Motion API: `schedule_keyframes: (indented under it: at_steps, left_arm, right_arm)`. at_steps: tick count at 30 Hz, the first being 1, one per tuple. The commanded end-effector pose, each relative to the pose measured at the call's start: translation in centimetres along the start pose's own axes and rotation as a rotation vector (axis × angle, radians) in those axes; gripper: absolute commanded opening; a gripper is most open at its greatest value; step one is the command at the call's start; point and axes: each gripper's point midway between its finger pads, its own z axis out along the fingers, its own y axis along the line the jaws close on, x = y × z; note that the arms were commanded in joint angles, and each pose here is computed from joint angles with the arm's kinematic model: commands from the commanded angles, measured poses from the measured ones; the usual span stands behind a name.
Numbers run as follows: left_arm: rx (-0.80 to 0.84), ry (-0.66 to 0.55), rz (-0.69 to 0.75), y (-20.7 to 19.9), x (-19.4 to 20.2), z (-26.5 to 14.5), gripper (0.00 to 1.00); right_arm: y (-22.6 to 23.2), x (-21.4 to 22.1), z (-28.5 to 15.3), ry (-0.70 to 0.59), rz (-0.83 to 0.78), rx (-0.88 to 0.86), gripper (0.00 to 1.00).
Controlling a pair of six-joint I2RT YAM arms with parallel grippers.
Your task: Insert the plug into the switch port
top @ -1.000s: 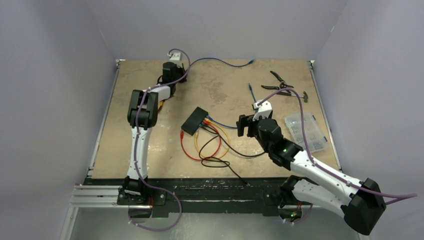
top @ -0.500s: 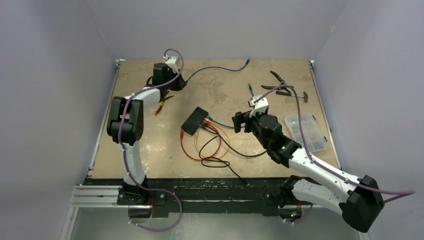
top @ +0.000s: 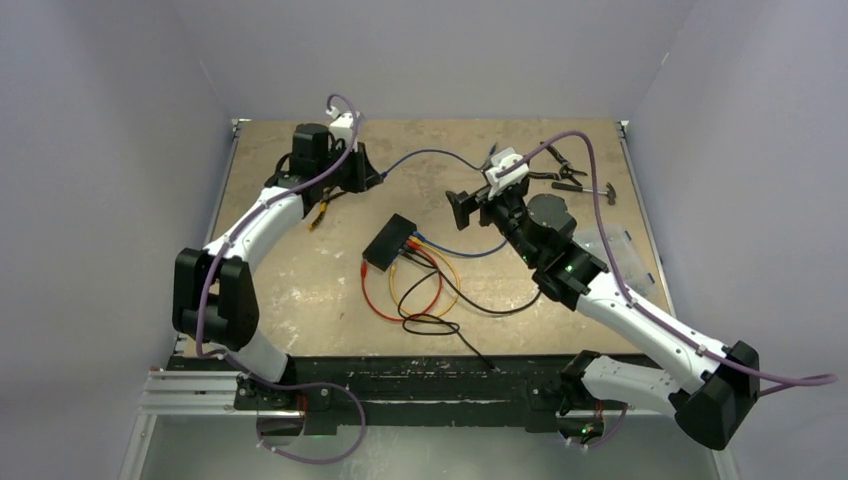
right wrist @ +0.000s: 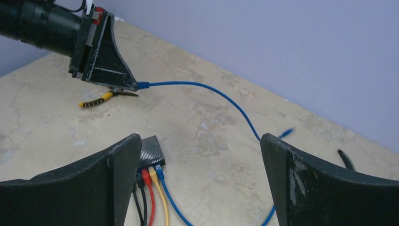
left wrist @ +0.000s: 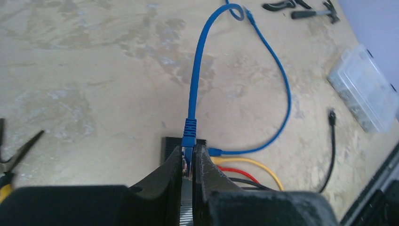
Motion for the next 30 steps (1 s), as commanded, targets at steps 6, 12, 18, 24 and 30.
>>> schedule_keyframes:
  at_steps: [6, 12, 18, 24, 30]
  left_arm:
    - [0.22, 0.175, 0.131, -7.4, 4.9, -3.7, 0.0]
    - [0.369, 0.174, 0.2, -10.7, 5.9, -5.2, 0.0]
    - [0.456, 0.107, 0.271, -12.6, 5.5, -6.7, 0.0]
    - [0.54, 0.158, 0.165, -14.0, 6.1, -7.0, 0.0]
    - [0.57, 0.16, 0.15, -14.9, 5.9, -8.0, 0.0]
  right_arm:
    - [5.9, -2.4, 0.3, -0.063, -0.213, -0.387, 0.91]
    - [8.8, -0.1, -0.1, -0.027, -0.281, -0.578, 0.89]
    - [10.4, 2.8, 0.8, 0.043, -0.339, -0.693, 0.84]
    - [10.0, 4.5, 1.9, 0.012, -0.414, -0.663, 0.79]
    - [9.7, 5.5, 3.0, 0.008, -0.498, -0.647, 0.7]
